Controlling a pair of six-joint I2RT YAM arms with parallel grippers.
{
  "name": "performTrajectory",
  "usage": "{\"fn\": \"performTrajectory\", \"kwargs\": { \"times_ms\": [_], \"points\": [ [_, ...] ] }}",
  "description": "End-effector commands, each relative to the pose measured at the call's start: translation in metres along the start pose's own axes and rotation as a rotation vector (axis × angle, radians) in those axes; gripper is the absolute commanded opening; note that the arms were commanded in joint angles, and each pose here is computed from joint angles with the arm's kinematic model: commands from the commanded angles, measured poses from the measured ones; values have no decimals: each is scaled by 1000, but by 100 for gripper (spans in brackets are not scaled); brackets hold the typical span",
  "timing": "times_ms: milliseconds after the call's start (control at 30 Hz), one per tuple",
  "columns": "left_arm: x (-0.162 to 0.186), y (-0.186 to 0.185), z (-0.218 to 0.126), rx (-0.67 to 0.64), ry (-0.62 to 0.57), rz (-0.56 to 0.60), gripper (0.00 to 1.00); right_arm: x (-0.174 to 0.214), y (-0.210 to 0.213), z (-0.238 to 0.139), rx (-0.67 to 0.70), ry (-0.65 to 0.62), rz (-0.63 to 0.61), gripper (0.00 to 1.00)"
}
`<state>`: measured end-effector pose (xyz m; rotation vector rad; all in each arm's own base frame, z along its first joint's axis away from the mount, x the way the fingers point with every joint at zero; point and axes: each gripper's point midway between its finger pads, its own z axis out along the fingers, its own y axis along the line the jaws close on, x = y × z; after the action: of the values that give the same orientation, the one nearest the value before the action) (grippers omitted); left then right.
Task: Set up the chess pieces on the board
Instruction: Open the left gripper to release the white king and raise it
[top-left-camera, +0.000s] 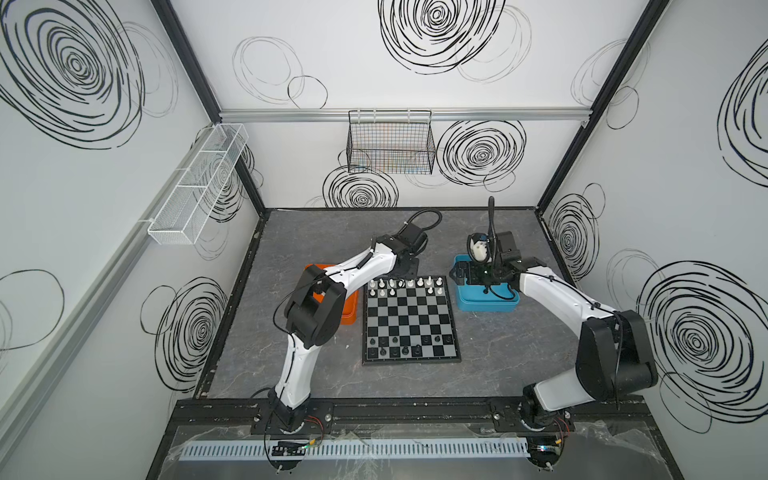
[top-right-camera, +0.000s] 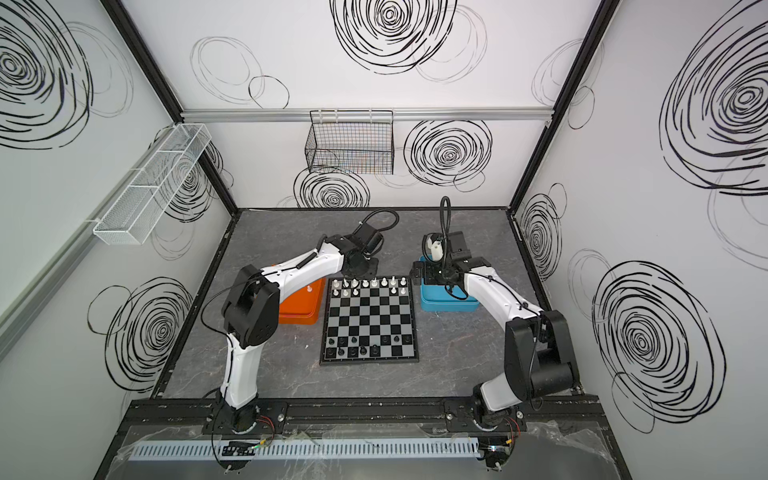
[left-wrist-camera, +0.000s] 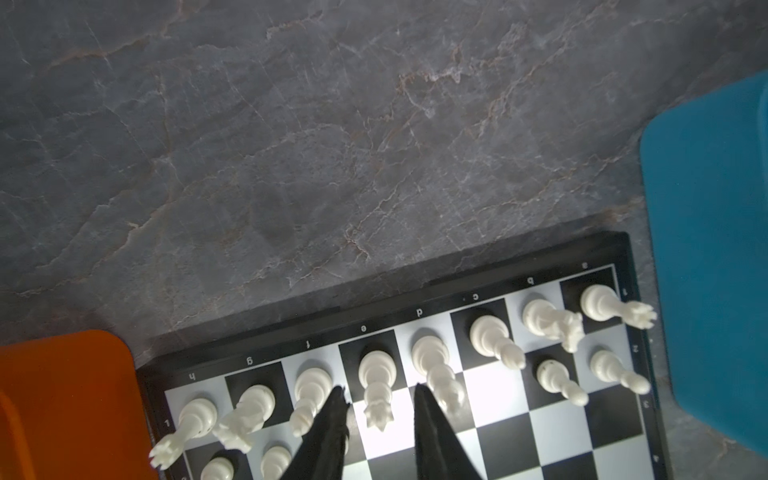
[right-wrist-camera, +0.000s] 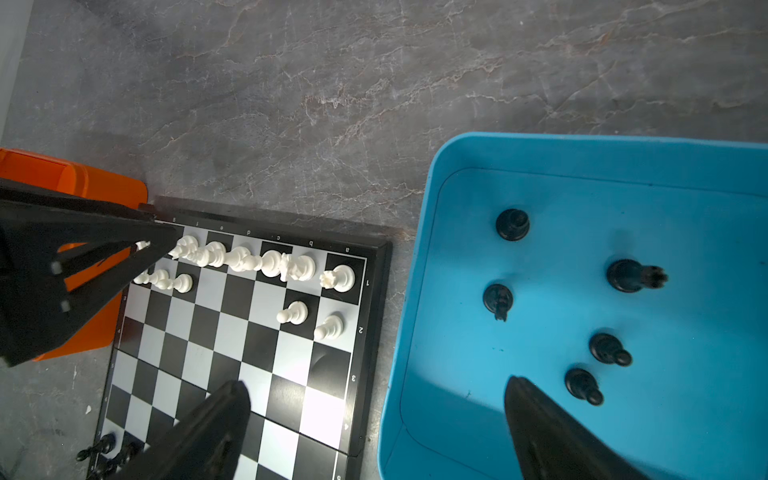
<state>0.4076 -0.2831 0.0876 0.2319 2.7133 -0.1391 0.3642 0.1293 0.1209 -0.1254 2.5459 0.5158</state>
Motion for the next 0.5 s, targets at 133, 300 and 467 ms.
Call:
{"fn": "performTrajectory", "kwargs": {
  "times_ms": [133,300,467],
  "points": [
    [-25,7,-60,-2,-112,-27,33,-12,-8,-10,60,-34,3,100],
    [-33,24,-97,16,-179,-60,36,-20,-27,-20,131,-42,46,100],
    [-44,58,-135,6,-260,-99,53,-28,-49,-31,182,-58,92,100]
  ]
}}
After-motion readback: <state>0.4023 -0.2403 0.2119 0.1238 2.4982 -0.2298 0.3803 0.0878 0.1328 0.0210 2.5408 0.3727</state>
